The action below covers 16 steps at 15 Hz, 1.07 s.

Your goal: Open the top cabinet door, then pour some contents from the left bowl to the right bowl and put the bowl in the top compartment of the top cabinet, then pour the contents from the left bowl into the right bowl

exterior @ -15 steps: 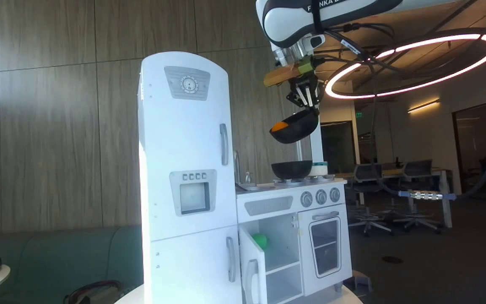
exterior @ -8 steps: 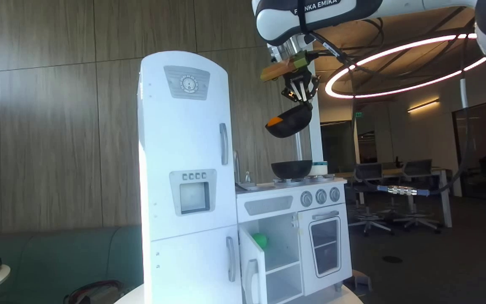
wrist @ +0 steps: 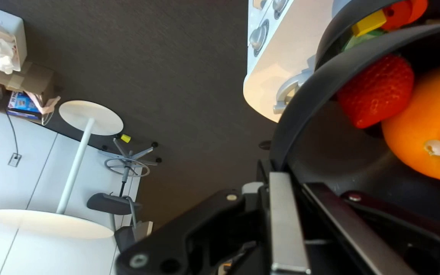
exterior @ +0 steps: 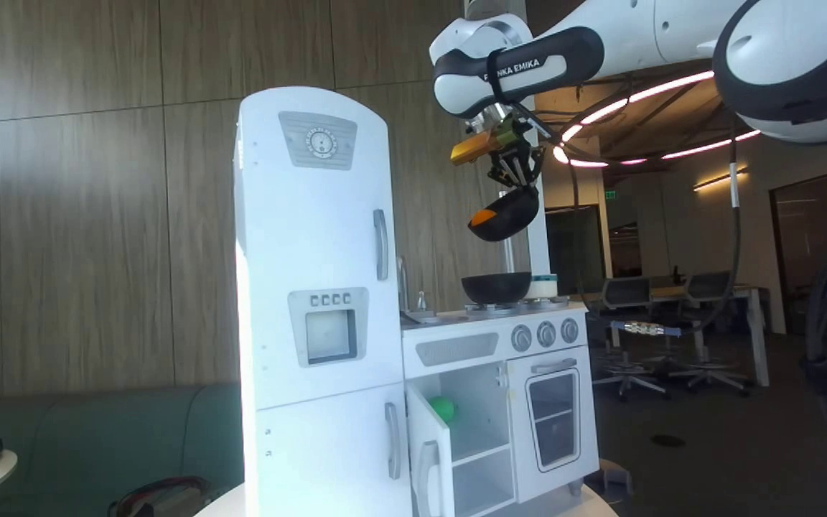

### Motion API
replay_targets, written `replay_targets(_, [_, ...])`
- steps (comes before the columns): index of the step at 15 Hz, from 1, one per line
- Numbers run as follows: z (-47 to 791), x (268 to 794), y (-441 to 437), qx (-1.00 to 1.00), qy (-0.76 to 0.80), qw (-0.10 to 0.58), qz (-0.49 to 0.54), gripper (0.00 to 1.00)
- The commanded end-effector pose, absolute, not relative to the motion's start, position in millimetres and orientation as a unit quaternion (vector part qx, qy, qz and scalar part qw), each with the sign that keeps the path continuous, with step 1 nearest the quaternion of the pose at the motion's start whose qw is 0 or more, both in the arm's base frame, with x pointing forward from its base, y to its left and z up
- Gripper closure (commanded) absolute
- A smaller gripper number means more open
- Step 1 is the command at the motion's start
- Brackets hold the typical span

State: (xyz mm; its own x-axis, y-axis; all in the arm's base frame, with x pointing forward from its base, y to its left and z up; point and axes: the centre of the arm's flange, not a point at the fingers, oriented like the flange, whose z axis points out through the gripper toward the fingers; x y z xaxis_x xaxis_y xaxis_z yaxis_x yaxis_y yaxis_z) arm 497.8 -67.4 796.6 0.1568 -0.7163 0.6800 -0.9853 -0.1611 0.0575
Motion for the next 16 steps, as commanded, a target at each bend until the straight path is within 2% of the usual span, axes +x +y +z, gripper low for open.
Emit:
replay_targets(1, [811.3, 519.4, -88.3, 0.682, -0.612, 0.279, 0.287, 0.98])
replay_targets(16, [788.9, 557.9, -94.0, 0.654, -0.495, 0.419, 0.391, 0.99])
